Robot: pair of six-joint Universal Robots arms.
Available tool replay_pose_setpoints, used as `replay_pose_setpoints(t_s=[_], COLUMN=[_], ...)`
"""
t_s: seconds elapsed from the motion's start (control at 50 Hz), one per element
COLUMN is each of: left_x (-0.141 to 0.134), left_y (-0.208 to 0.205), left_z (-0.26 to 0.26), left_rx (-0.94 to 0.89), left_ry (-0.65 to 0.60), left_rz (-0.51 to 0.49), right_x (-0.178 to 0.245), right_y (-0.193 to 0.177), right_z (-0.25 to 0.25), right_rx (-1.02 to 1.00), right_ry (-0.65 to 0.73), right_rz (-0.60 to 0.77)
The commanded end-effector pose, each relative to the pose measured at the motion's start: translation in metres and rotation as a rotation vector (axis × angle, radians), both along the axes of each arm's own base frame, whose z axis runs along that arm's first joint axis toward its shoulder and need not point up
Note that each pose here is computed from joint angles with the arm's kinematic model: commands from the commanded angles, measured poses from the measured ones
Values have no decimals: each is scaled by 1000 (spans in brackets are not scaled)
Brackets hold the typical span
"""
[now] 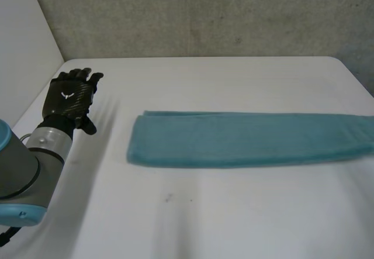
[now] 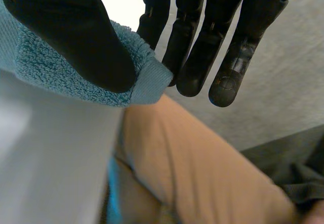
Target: Fold the laundry
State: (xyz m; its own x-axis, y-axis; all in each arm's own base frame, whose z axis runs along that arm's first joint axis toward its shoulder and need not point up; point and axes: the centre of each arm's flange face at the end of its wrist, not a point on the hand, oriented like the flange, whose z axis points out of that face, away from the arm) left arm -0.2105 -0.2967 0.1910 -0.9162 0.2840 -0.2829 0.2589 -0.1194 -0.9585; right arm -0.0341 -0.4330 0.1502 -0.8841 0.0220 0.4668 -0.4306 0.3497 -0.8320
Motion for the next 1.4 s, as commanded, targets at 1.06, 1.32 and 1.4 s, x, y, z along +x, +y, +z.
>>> replay_pose_setpoints(t_s=[1.06, 1.32, 1.4], left_x=[-134, -134, -118], left_y=[30, 27, 34], left_z=[-11, -67, -57], left_rx=[-38, 194, 211], left_ry=[9, -98, -106], left_rz=[-371, -354, -305], right_x=[304, 249, 246], right_y=[142, 129, 115], right_z=[22, -24, -17], right_rx=[51, 140, 59], right_ry=[-255, -285, -230], right_rz=[606, 508, 519])
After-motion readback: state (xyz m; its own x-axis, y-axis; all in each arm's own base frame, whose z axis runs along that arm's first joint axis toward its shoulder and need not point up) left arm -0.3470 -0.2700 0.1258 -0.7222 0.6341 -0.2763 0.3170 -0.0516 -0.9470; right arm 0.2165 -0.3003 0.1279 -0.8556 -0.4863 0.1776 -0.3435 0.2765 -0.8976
